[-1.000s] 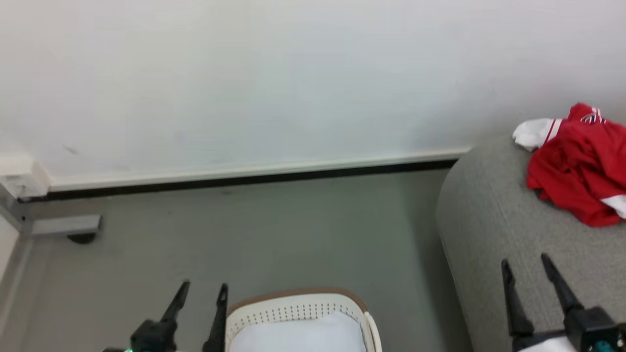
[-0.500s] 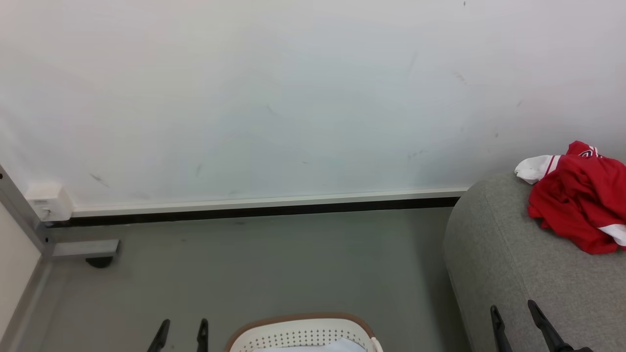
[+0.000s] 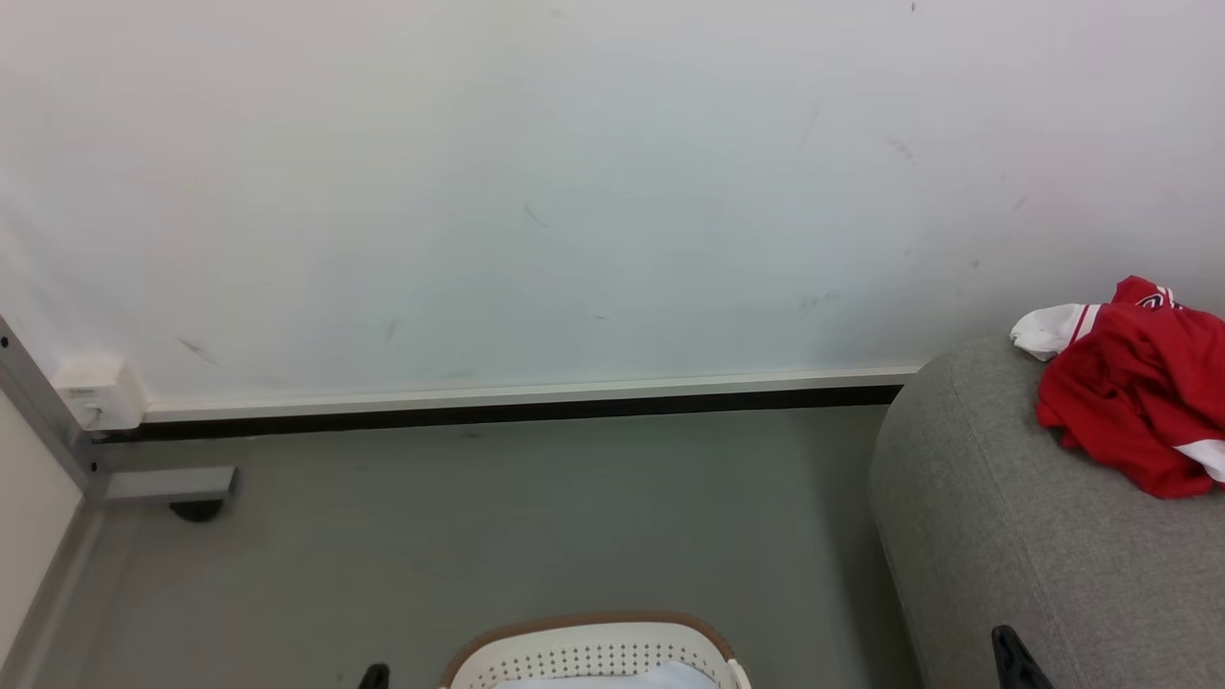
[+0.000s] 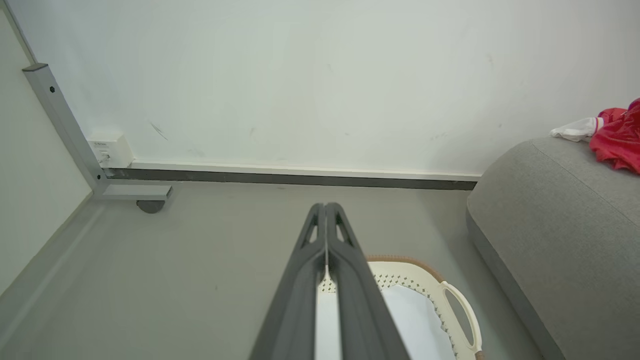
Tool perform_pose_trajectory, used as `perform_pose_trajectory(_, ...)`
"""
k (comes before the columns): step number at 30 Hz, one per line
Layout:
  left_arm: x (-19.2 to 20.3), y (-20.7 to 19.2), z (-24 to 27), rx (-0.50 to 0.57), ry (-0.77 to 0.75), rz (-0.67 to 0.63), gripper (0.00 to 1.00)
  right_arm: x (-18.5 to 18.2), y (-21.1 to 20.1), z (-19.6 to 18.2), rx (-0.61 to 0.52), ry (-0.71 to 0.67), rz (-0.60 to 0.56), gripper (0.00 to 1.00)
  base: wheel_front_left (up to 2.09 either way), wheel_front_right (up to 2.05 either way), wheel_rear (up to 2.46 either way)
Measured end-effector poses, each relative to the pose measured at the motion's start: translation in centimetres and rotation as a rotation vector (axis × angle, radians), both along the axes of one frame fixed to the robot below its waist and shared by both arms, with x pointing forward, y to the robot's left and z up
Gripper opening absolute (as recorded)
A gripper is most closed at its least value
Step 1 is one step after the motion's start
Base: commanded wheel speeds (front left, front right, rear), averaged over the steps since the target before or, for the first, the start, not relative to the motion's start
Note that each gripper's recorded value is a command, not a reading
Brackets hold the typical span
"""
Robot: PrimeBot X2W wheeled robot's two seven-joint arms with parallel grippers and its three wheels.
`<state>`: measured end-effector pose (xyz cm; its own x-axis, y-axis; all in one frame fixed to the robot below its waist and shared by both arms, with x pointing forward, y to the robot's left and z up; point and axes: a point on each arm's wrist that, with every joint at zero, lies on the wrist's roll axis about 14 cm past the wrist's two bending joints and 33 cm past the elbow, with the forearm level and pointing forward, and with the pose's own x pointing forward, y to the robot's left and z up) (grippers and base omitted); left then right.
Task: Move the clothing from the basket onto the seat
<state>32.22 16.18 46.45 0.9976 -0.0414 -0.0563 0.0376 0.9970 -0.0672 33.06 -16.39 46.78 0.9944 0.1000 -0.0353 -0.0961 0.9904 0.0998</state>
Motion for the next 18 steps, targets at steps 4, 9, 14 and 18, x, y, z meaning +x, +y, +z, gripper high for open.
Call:
perform_pose_trajectory(4,0.1,0.5,-0.4,-0.075,0.031,0.025,0.0,0.1,-0.5,-0.2,0.076,0.022,-0.028,0.0,0.0,0.0,0.0)
perform_pose_trajectory(9,0.5,0.9,-0.5,-0.178,0.051,0.053,0.0,0.2,-1.0,-0.3,0.17,0.04,-0.061,0.0,0.0,0.0,0.0)
perform_pose_trajectory(14,0.9,1.2,-0.4,-0.267,0.066,0.073,0.0,0.6,-1.4,-0.2,0.26,0.049,-0.084,0.0,0.0,0.0,0.0)
perform_pose_trajectory(18,1.2,1.5,-0.4,-0.336,0.074,0.09,0.0,0.9,-1.6,0.2,0.327,0.046,-0.099,0.0,0.0,0.0,0.0)
